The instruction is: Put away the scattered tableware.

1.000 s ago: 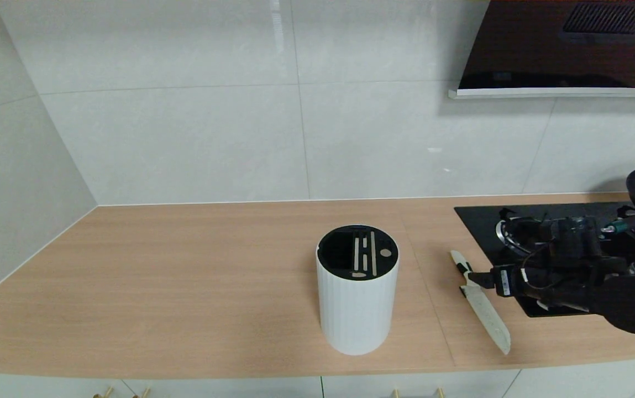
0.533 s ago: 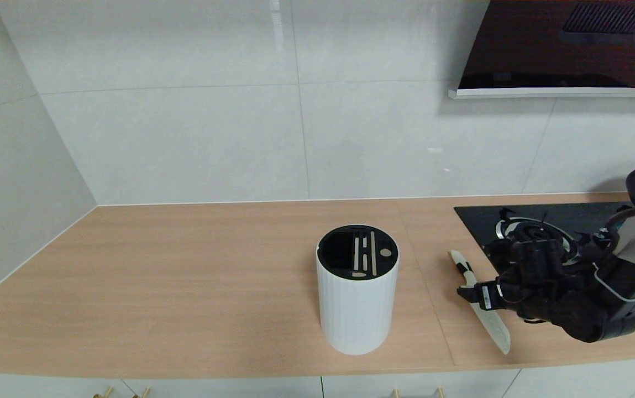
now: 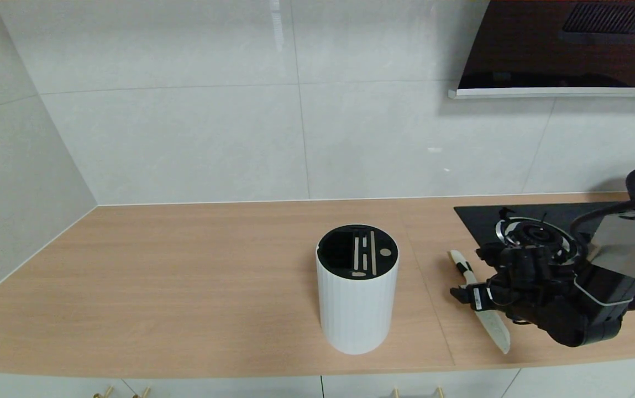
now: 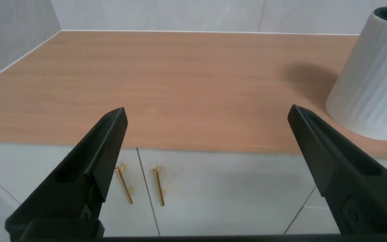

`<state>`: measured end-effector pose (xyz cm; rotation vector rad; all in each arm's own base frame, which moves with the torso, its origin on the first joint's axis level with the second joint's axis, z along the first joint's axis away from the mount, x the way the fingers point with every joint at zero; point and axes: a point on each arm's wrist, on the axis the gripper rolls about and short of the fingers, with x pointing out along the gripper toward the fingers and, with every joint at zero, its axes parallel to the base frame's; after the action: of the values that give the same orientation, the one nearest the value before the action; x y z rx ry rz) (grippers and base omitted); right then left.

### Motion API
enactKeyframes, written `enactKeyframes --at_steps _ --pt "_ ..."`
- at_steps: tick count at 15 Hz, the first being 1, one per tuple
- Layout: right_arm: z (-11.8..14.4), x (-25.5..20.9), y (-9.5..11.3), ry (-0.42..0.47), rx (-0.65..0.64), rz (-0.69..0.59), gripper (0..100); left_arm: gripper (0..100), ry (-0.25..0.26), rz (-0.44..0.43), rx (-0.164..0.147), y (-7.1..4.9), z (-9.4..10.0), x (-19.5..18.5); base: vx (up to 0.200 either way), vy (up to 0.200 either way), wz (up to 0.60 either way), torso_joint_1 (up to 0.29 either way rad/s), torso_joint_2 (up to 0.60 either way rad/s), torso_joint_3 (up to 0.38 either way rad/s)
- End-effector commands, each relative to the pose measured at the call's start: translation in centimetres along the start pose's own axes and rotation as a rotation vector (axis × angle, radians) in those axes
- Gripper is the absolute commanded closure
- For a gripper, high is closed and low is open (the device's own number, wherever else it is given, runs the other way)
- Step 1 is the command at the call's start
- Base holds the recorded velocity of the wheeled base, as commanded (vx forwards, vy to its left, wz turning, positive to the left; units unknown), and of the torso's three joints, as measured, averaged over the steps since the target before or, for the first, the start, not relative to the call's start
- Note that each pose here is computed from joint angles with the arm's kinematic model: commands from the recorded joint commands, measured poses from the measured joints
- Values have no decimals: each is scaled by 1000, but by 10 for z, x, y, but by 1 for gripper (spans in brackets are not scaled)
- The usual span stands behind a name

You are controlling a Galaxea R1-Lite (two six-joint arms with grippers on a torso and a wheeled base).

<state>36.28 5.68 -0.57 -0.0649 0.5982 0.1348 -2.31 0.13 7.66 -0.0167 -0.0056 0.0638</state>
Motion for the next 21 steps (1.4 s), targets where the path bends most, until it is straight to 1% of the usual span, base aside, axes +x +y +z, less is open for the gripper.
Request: enactKeyframes --at_steps 1,12,13,18,21 --pt "-2 2 2 5 -3 4 0 0 -1 1 0 0 0 0 0 0 0 0 0 0" --pt "-11 12 1 22 -4 -22 0 0 0 1 0 0 0 0 0 0 0 0 0 0" --pt "-11 12 0 22 -3 -23 100 0 2 1 0 0 0 0 0 0 0 0 0 0" --pt "-17 16 0 39 -4 -23 100 0 0 1 0 0 0 0 0 0 0 0 0 0" --pt "-15 14 0 35 -3 -24 100 0 0 1 -2 0 0 0 0 0 0 0 0 0"
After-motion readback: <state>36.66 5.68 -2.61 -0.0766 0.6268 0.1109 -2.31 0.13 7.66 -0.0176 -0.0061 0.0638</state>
